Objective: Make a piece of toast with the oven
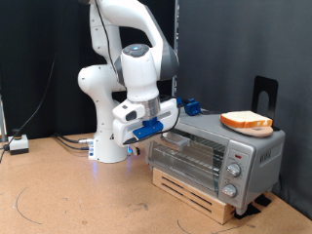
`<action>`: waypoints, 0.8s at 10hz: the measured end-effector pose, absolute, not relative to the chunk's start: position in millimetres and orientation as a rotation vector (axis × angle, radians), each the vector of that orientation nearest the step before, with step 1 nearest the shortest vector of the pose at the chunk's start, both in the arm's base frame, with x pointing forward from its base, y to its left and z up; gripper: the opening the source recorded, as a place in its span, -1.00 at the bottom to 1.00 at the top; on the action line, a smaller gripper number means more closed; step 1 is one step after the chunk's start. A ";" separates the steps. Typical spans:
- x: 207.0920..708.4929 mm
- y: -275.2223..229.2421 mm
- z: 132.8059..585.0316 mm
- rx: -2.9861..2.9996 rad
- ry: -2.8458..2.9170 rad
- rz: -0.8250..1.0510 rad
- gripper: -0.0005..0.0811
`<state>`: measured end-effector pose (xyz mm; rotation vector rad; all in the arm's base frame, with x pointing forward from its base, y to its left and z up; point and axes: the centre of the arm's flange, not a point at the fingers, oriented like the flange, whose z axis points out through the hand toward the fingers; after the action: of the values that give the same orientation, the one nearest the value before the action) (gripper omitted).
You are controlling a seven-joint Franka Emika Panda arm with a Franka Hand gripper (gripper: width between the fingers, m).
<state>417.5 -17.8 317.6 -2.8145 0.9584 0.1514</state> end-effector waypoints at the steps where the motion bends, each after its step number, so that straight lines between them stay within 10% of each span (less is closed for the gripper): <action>1: 421.9 -20.8 315.5 -2.817 0.959 0.152 0.99; 8: 430.3 -33.3 309.6 -2.828 0.941 0.149 0.99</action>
<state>430.3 -33.3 309.6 -2.8278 0.9406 0.1491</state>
